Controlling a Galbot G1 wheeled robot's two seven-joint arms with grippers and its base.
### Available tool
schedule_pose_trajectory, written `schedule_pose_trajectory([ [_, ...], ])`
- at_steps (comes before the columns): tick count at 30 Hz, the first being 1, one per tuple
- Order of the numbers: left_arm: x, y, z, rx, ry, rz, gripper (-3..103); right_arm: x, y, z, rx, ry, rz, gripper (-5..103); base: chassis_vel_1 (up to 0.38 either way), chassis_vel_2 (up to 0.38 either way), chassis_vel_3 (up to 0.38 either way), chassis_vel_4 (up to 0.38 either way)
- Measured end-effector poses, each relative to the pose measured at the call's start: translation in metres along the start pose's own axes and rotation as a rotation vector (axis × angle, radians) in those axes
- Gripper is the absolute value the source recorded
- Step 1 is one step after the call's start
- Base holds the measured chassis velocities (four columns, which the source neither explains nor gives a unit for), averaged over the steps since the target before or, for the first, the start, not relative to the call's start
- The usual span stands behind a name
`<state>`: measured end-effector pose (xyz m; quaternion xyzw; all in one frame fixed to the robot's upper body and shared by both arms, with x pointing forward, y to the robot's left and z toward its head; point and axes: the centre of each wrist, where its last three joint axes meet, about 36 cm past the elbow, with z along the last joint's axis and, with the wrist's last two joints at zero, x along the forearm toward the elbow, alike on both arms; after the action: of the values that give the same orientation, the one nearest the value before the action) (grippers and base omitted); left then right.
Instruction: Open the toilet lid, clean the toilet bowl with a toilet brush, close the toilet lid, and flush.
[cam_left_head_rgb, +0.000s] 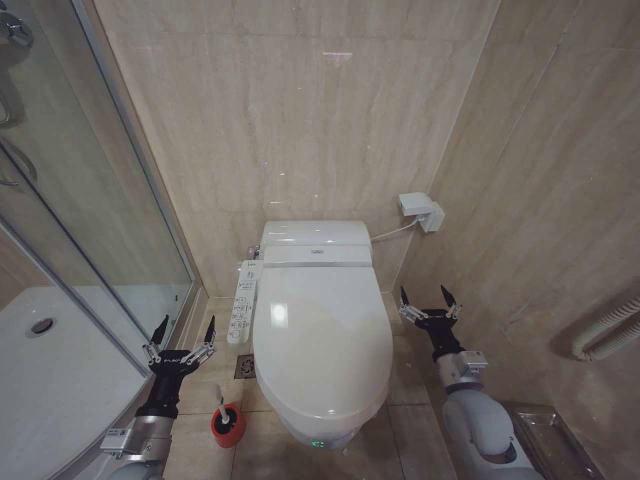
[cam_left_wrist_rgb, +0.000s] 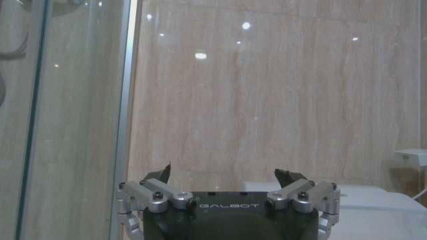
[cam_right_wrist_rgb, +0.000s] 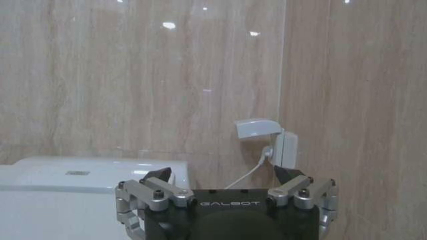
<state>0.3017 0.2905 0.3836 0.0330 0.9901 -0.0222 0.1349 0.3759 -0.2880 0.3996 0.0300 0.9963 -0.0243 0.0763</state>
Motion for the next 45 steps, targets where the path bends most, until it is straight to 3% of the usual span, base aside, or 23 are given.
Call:
schedule_pose_trajectory([
  [45,-0.0003,0.0,-0.0001,0.0,-0.001,0.0,100,-0.0001,0.0001,-0.0003,0.0,-0.002,0.0,100,-0.074,0.076,0.076,-0.072],
])
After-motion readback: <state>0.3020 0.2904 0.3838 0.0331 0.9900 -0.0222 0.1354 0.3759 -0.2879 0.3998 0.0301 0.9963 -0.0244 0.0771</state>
